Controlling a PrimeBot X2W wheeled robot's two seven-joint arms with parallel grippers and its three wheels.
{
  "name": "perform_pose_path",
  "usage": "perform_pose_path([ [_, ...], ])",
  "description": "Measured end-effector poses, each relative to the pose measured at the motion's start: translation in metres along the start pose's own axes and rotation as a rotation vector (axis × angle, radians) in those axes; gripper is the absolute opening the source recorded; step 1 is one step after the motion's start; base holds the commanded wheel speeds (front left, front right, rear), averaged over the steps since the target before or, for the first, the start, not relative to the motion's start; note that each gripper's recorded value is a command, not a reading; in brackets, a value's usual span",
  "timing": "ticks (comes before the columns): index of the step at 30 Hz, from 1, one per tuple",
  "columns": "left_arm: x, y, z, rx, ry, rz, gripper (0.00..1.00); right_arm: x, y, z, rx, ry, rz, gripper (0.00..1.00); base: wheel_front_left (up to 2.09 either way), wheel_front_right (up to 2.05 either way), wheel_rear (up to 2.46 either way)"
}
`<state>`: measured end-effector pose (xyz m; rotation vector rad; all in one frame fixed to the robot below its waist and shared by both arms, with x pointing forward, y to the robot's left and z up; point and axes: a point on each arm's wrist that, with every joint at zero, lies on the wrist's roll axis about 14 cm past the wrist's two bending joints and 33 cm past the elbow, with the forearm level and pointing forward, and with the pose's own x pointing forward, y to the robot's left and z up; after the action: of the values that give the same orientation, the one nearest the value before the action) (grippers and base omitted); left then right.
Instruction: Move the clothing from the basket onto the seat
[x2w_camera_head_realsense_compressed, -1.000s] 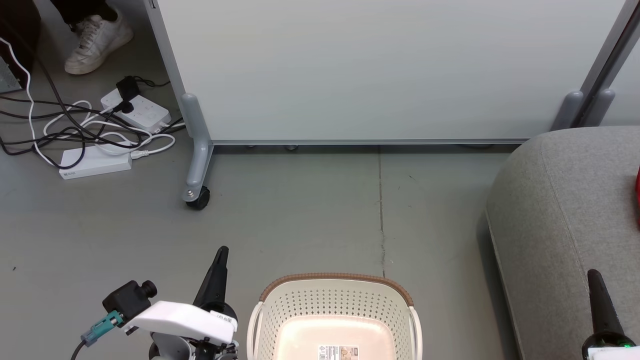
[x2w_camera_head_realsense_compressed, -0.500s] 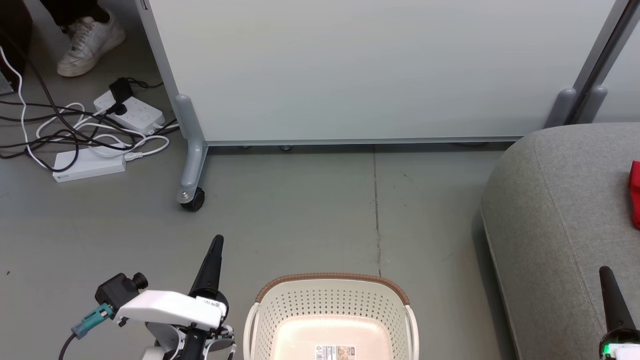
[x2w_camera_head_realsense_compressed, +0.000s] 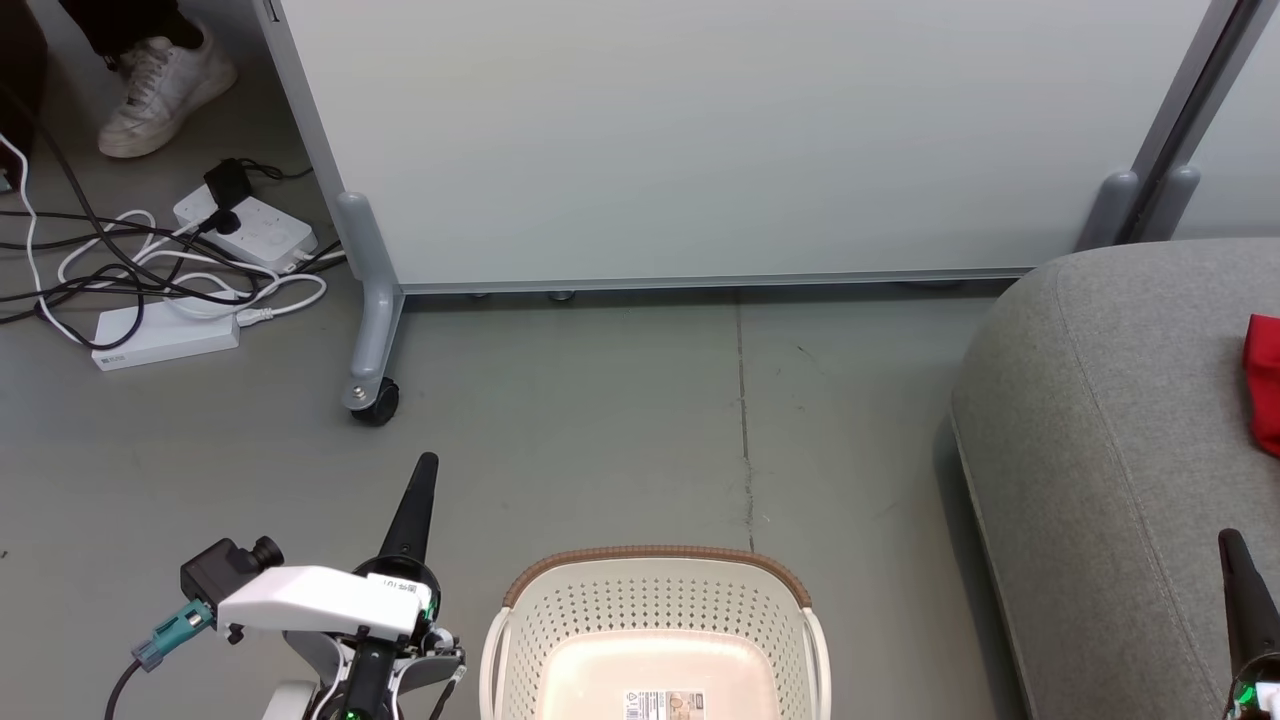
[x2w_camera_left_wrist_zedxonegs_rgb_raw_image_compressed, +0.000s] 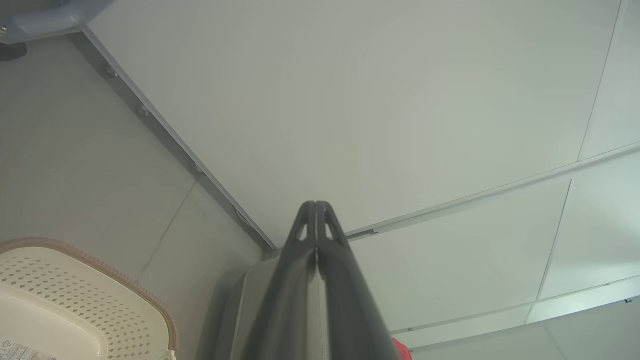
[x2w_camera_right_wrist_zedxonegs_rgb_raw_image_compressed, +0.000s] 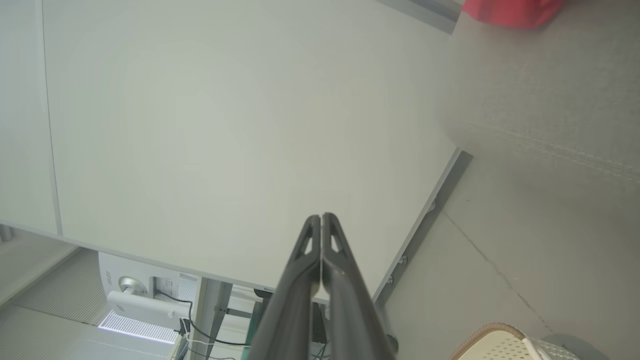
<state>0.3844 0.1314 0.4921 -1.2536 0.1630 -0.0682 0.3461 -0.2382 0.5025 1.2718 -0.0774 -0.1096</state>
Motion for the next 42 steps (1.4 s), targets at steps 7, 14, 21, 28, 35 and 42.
perform_pose_path([
  [7, 0.004, -0.004, 0.0, -0.067, 0.008, -0.015, 0.0, -0.002, 0.0, 0.007, 0.063, -0.015, 0.0, 0.0, 0.0, 0.0, 0.0],
  [14, 0.007, -0.008, 0.001, -0.122, 0.011, -0.028, 0.0, -0.003, 0.0, 0.013, 0.115, -0.024, -0.001, 0.0, 0.0, 0.0, 0.0],
  [21, 0.012, -0.014, 0.002, -0.17, 0.02, -0.044, 0.0, -0.005, 0.0, 0.018, 0.166, -0.032, -0.003, 0.0, 0.0, 0.0, 0.0],
  [28, 0.014, -0.016, 0.001, -0.221, 0.027, -0.055, 0.0, -0.006, 0.001, 0.023, 0.213, -0.04, 0.0, 0.0, 0.0, 0.0, 0.0],
  [35, 0.019, -0.023, 0.003, -0.274, 0.031, -0.078, 0.0, -0.007, 0.002, 0.03, 0.265, -0.055, 0.002, 0.0, 0.0, 0.0, 0.0],
  [42, 0.021, -0.025, 0.003, -0.313, 0.037, -0.084, 0.0, -0.008, 0.002, 0.033, 0.3, -0.062, 0.001, 0.0, 0.0, 0.0, 0.0],
])
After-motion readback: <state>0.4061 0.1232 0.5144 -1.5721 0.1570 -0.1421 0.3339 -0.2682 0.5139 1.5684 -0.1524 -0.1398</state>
